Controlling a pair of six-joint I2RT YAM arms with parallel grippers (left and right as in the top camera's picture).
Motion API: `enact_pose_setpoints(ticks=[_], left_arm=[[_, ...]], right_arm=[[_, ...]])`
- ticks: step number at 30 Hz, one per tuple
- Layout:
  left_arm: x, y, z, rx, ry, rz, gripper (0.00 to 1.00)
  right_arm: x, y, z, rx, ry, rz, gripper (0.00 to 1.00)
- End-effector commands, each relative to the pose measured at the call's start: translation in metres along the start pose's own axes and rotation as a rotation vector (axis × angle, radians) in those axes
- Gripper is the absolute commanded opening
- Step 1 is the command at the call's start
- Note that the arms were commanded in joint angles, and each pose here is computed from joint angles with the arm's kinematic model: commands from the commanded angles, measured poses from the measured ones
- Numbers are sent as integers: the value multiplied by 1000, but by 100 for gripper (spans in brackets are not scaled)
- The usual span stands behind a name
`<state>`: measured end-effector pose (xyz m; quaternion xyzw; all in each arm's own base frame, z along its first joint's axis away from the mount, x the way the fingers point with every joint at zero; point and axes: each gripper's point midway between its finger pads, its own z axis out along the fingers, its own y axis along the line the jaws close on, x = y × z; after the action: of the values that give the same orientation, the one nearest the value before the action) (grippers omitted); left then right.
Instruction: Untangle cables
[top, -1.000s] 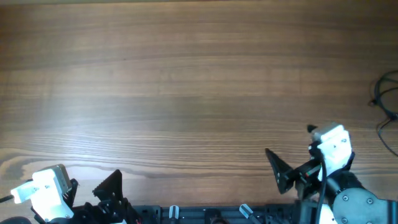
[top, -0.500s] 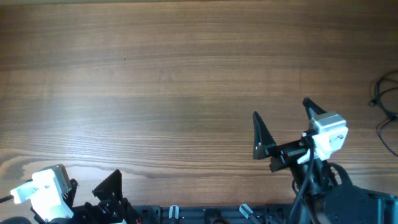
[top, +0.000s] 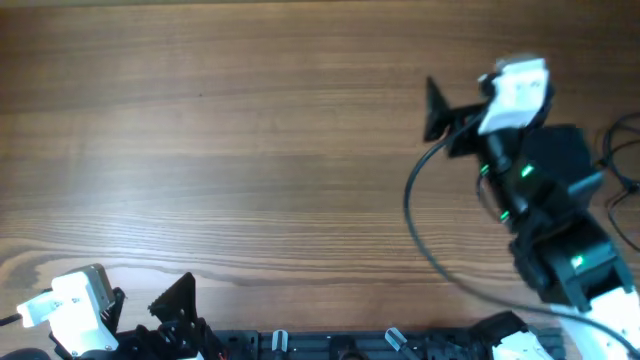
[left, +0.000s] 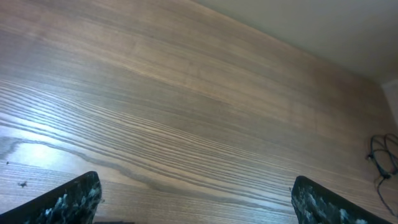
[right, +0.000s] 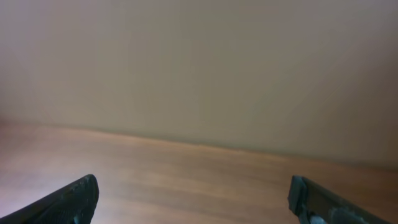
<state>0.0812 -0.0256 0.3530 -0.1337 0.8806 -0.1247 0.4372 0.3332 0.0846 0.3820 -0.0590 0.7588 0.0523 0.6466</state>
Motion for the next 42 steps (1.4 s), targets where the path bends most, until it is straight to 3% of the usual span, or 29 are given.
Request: enact_pose_setpoints(ticks=[1,5,8,13,20,26,31,36,42], left_arm=[[0,0,-2,0,-12,14,100],[-1,0,-2,2,-18,15,100],[-2,-1,-2,2,-19,16,100],[-2,-1,-2,2,-19,16,100],[-1,-1,-2,5,-15,18,100],[3,-6,-4,62,12,64,100],[5,-10,-5,103,30,99,100],[5,-9,-5,100,29,99,100],[5,-9,-5,99,28,99,100]], right_arm=[[8,-23,8,-124,32,59,100],[16,-70,-14,-61,63,11,100],[8,-87,-60,-4,25,-98,100],[-15,-48,-141,-9,-130,-171,100],[39,10,-202,-130,-159,-143,100],[109,42,-225,-296,-31,-198,100],[122,39,-191,-362,-50,-172,100],[138,19,-129,-379,-134,62,100],[188,4,-93,-344,-109,82,99]])
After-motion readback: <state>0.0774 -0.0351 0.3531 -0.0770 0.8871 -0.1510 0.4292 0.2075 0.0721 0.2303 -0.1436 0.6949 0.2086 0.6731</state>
